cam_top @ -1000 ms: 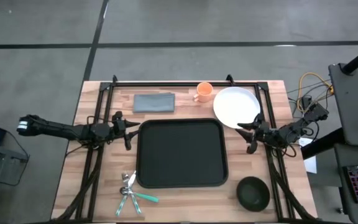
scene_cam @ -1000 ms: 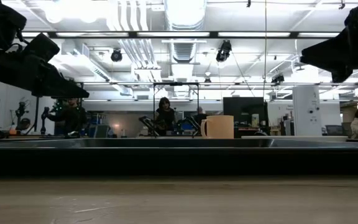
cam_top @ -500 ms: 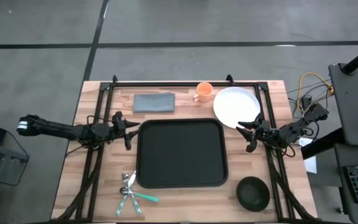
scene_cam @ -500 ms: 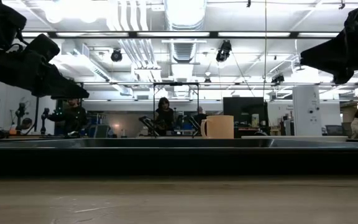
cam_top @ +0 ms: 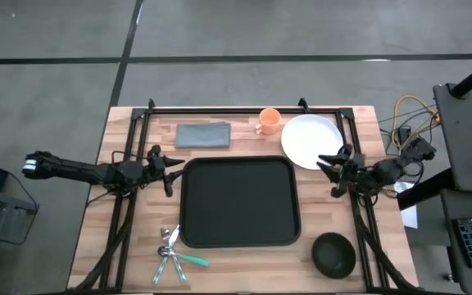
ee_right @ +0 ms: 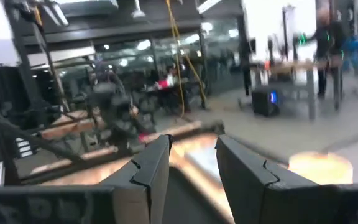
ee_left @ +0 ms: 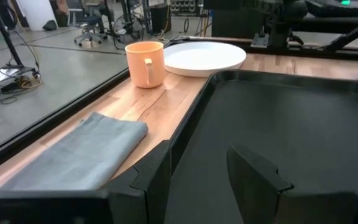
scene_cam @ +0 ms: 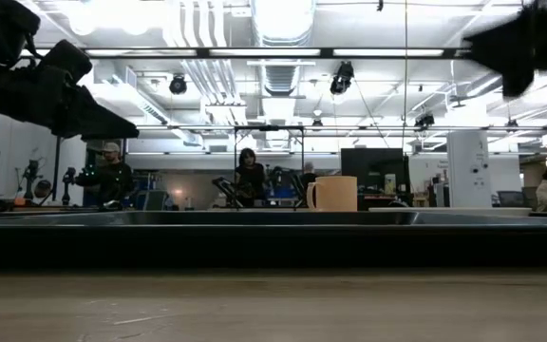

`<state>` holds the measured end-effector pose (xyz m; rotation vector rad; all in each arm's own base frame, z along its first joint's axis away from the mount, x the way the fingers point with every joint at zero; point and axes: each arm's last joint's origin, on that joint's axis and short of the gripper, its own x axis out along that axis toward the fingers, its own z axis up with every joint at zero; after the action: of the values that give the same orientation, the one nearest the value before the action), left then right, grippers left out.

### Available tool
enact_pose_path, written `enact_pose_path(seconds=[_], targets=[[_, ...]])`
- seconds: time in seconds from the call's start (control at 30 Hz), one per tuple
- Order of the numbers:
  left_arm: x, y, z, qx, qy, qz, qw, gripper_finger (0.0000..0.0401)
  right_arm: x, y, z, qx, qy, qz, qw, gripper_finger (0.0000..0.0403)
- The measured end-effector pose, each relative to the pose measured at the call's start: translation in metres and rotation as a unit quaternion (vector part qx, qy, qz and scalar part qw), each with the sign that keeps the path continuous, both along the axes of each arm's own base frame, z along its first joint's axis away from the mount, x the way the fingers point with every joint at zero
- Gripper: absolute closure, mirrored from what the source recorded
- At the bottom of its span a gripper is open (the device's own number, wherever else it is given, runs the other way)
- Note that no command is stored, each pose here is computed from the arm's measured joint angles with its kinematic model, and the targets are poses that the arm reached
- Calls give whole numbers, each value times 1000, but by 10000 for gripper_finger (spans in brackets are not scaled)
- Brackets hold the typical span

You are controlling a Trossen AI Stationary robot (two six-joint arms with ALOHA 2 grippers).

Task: Set up tray
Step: Put the orange mug on the black serving tray

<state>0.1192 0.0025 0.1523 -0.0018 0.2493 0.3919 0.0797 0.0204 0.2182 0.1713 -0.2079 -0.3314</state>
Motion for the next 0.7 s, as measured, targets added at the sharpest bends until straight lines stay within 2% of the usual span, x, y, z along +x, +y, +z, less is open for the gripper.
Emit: enact_pose_path(seconds=[0.13,0.23,0.37,0.43,0.57,0.7], targets=[[0,0,0,0,2,0,1000,265,-8,-8,53,-60,2,-29,998,280],[0,0,0,0,2,0,1000,265,-11,-12,95,-97,29,-52,994,280],[0,0,0,0,2,0,1000,265,-3,-14,147,-150,89,-89,981,280],[0,0,0,0,2,0,1000,265,4,-16,166,-172,144,-127,966,277],[0,0,-1,0,2,0,1000,265,19,-28,192,-170,253,-210,929,262],[0,0,-1,-3,2,1,1000,265,36,-47,200,-125,321,-211,915,241]])
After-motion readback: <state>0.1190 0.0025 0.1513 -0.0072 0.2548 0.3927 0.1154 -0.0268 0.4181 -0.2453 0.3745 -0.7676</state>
